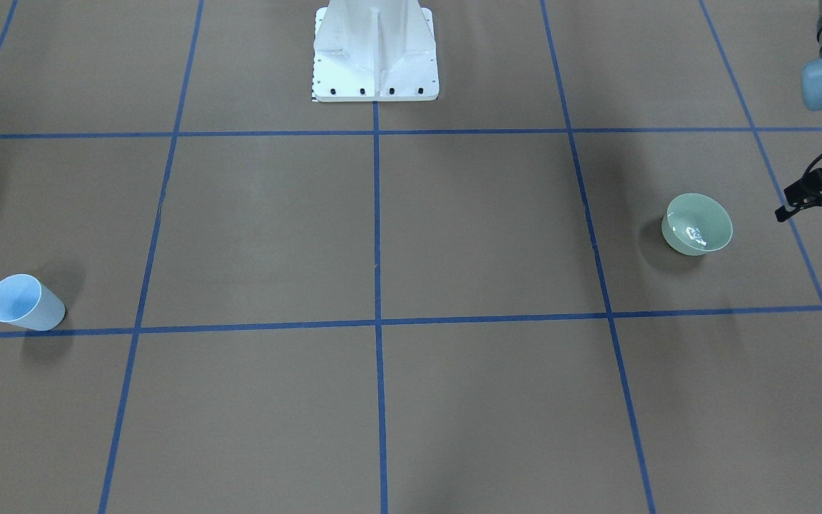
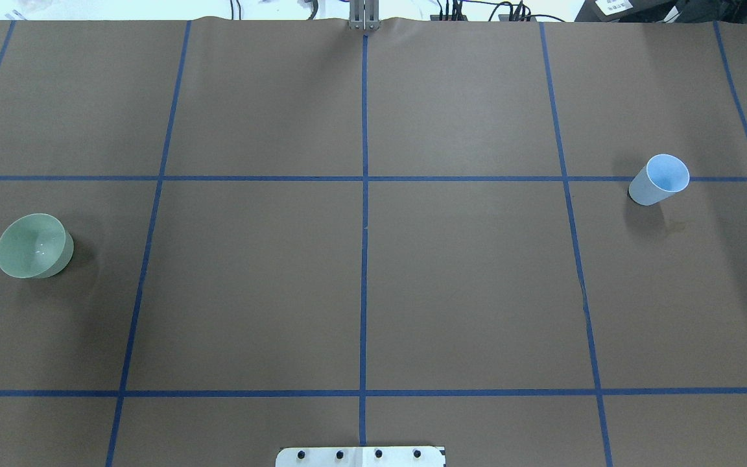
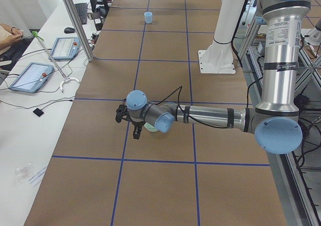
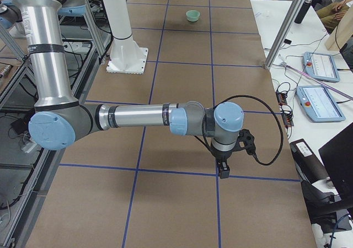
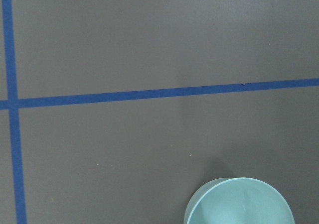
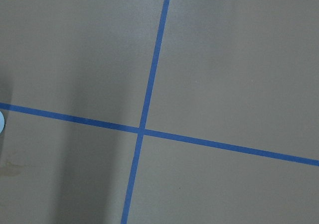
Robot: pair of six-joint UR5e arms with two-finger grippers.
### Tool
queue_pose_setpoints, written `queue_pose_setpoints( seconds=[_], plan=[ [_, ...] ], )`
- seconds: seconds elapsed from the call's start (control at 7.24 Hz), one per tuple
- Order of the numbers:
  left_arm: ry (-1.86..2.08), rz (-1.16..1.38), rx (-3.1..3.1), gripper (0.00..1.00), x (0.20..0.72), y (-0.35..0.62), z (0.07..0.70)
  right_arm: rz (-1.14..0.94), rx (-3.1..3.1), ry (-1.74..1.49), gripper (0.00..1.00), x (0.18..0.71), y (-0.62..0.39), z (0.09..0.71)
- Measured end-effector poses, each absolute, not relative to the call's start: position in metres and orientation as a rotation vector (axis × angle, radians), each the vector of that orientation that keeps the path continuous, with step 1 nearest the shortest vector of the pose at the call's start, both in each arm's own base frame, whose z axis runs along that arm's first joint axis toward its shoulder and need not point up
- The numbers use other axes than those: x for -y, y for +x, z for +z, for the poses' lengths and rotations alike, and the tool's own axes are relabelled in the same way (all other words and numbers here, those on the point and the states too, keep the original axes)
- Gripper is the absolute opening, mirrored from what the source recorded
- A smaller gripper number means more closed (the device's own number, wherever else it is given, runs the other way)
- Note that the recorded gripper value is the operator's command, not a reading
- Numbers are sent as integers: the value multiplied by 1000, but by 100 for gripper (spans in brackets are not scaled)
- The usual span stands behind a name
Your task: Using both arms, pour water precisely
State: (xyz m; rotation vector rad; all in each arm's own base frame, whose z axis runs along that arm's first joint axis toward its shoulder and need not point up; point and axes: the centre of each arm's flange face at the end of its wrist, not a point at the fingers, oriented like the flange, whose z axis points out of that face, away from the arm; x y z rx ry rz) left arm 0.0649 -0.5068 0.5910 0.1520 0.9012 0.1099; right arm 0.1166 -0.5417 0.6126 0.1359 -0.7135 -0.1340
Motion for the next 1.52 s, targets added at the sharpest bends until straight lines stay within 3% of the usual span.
queue_pose_setpoints(
  seconds=[0.69,1.52],
  plan=[
    [161,183,-758,100,524,-85,583,-133,714,134,100,542,117,613],
    [158,115,-719,100,497,-124,603,-132,716,136,100,542,116,612]
  ],
)
